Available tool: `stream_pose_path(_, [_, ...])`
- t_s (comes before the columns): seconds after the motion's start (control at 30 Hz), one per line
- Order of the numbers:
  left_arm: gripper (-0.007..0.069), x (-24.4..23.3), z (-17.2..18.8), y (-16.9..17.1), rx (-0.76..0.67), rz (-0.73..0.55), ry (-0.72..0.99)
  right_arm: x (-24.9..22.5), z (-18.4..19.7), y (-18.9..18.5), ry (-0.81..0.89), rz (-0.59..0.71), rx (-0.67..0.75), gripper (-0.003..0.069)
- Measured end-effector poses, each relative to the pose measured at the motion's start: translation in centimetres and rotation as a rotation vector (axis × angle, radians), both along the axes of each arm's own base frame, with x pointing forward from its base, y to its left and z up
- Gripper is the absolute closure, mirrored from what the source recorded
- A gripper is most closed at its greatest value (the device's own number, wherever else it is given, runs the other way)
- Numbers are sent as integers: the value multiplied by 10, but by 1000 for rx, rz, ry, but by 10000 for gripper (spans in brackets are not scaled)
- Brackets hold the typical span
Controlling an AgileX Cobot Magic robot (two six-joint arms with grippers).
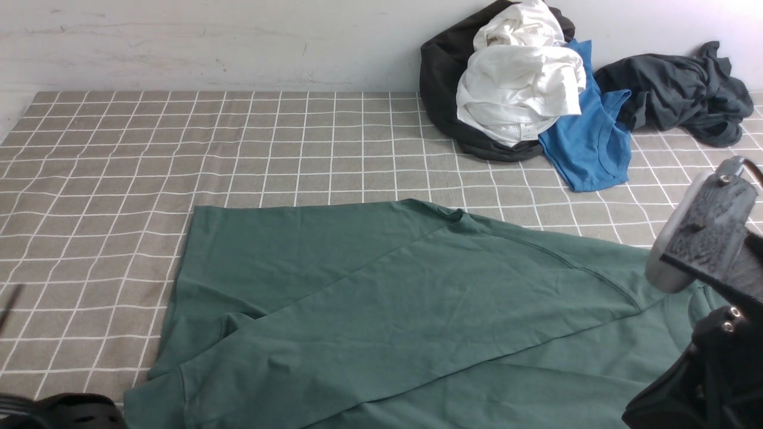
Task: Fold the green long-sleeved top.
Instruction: Use both arms simultaneously to clamp the lower edge of the clothing fabric
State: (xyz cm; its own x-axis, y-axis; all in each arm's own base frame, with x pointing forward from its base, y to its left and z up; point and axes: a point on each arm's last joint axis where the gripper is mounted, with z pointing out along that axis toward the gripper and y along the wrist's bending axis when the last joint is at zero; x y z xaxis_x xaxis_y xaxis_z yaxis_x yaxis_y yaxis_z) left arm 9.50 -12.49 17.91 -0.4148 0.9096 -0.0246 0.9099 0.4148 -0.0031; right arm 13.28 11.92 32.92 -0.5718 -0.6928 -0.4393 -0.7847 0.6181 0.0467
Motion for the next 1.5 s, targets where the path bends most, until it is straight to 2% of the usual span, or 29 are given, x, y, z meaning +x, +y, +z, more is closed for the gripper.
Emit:
stream_pose_path(0.2, [631,13,9,18,94,10,-80,2,1,1,-20,-4,16,666])
stream_pose_path(0.27, [628,10,10,25,166,-36,-32,2,1,1,-21,-4,16,666])
stream_pose_path(0.37, [608,3,7,29,190,-83,33,2,1,1,-21,-4,16,666])
stream_pose_path(0.47, [545,-10,-2,33,185,-163,139,1,1,1,-16,-3,12,666])
stream_pose_path(0.53, [460,-17,-6,35,166,-227,193,1,0,1,-9,-1,7,666])
stream_pose_path(0.7, [246,-13,-5,28,102,-281,150,1,0,0,-7,-1,5,666])
stream_pose_path(0.8, [195,-9,-2,25,84,-281,128,1,0,0,-7,-1,5,666])
stream_pose_path(1.03, [179,-4,-3,20,46,-340,67,2,1,1,-19,-4,14,666])
stream_pose_path(1.27, [179,-1,-15,8,12,-320,91,2,1,1,-20,-4,15,666])
stream_pose_path(1.5, [179,-18,-25,-14,18,-465,79,2,1,1,-20,-4,15,666])
